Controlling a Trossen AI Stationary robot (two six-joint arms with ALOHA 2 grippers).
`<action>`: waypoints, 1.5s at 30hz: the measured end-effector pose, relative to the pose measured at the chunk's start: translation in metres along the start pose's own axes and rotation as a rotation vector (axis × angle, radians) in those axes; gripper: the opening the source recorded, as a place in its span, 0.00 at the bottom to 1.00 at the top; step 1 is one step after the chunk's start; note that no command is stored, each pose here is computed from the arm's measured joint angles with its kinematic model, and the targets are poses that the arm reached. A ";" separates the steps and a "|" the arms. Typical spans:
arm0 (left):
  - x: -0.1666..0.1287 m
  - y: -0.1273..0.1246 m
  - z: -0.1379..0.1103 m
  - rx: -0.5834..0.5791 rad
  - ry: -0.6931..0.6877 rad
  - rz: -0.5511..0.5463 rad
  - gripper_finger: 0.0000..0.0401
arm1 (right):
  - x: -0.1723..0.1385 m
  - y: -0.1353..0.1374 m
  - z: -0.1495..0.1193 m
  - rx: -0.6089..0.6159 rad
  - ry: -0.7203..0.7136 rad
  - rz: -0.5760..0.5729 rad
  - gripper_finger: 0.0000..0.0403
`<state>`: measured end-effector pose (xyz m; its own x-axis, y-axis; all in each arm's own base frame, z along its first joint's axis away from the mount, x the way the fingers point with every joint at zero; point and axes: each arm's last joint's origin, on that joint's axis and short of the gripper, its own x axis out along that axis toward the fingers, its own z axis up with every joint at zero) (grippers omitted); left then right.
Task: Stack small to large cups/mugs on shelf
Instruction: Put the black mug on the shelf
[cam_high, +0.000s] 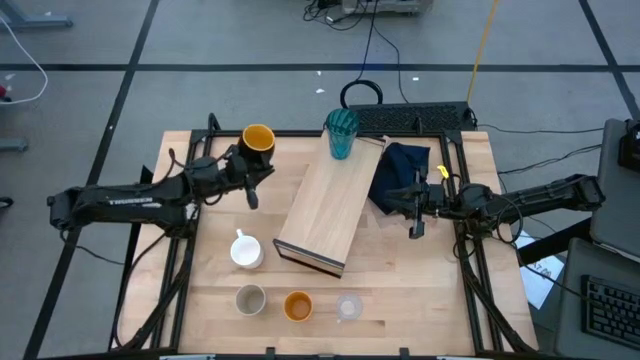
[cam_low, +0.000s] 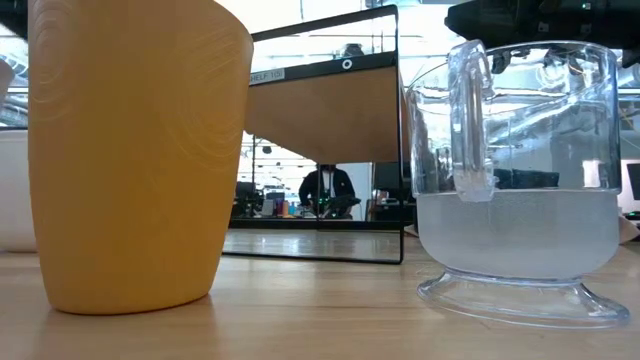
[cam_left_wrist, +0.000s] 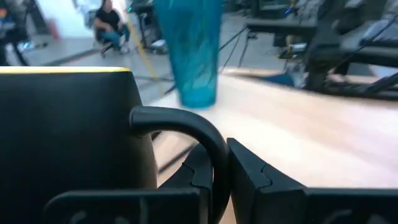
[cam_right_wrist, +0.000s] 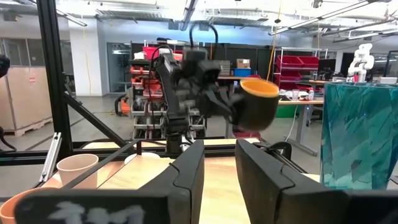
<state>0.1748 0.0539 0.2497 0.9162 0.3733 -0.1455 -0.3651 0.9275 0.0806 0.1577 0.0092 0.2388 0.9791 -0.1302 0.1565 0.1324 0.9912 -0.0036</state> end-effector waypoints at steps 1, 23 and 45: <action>-0.001 -0.001 0.007 0.008 -0.010 -0.013 0.06 | 0.000 0.000 0.000 0.000 0.000 0.000 0.21; -0.017 -0.028 0.050 0.069 -0.310 -0.863 0.06 | 0.000 0.000 -0.001 -0.001 0.014 0.001 0.21; -0.019 -0.028 0.052 0.131 -0.354 -0.938 0.06 | 0.000 0.000 -0.001 0.001 0.007 0.000 0.21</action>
<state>0.1763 0.0197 0.3010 0.8278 -0.5532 0.0939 0.5296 0.8256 0.1948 0.1578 0.0092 0.2381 0.9801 -0.1301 0.1497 0.1319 0.9913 -0.0022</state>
